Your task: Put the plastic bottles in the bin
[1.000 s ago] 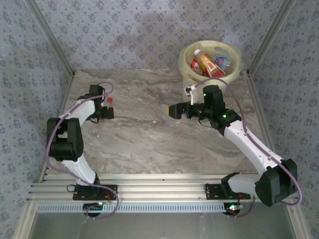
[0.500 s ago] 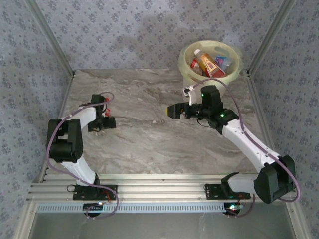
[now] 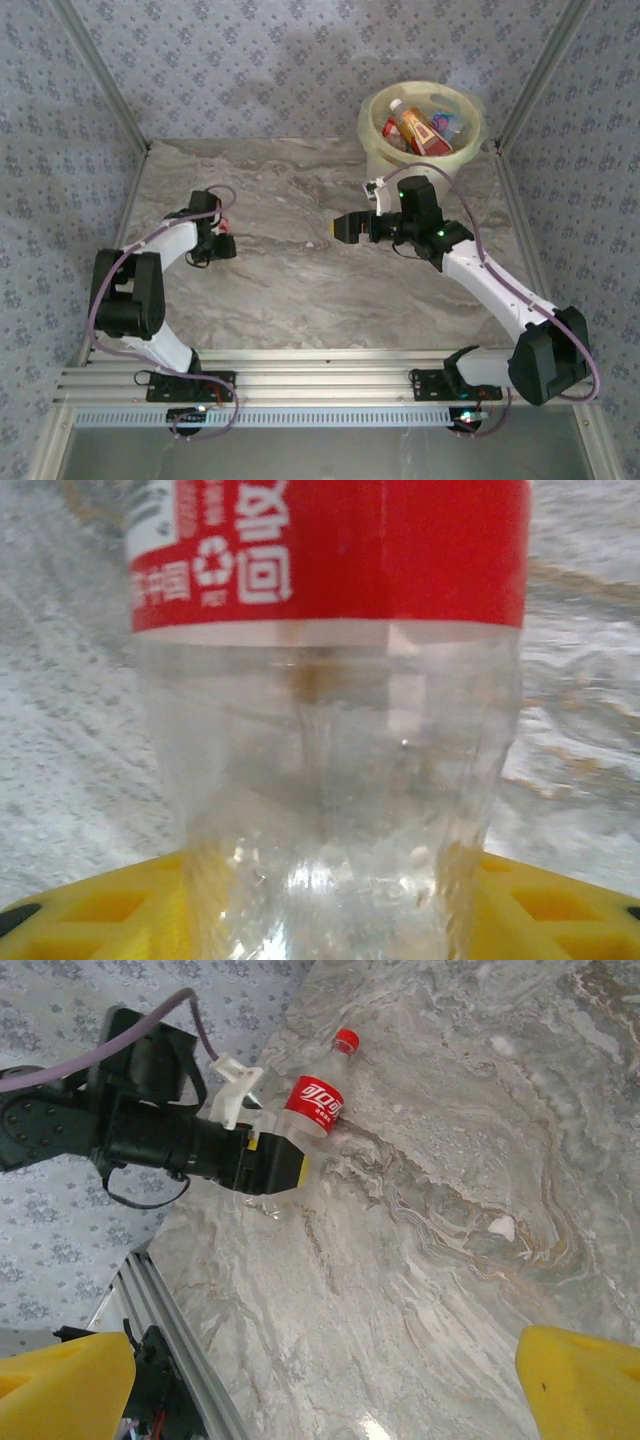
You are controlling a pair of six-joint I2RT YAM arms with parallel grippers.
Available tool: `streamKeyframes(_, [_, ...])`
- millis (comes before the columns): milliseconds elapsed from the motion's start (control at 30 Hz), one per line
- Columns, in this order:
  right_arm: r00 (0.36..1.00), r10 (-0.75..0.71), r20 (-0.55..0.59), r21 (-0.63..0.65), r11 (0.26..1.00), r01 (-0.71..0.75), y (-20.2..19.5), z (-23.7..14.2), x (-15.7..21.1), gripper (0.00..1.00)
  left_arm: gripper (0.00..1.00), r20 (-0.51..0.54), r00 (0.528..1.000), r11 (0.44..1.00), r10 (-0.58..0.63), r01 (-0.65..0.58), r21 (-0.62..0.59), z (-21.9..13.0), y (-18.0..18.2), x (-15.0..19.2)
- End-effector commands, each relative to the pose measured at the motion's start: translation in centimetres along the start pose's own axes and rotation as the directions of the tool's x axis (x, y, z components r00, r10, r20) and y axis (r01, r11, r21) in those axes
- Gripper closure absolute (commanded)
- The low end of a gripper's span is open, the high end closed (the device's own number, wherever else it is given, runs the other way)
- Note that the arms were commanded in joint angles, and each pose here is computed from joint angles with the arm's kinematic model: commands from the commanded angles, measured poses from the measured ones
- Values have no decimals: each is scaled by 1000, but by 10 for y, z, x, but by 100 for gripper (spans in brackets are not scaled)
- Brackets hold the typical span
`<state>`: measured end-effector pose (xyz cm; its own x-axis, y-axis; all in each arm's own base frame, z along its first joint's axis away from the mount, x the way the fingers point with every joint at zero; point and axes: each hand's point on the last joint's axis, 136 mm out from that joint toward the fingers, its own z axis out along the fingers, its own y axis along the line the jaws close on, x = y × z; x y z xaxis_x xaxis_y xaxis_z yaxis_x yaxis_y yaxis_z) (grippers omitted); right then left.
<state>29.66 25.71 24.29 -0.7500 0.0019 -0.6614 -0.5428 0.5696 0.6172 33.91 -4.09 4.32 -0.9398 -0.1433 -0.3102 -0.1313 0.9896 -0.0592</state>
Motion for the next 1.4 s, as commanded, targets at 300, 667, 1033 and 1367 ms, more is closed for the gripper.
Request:
streamKeyframes(300, [969, 236, 77, 9, 971, -237, -24, 13, -19, 1, 44, 295, 950, 796, 107, -259, 547, -97, -154, -6])
streamKeyframes(667, [954, 285, 94, -67, 958, -279, -26, 23, -36, 3, 44, 423, 898, 520, 121, -420, 743, -156, -264, 24])
streamKeyframes(1033, [951, 298, 87, -72, 954, -292, -29, 30, -35, 11, 44, 452, 885, 415, 115, -456, 787, -175, -300, 42])
streamKeyframes(1367, [950, 302, 84, -81, 952, -296, -26, 31, -35, 24, 42, 447, 883, 384, 147, -467, 796, -175, -313, 53])
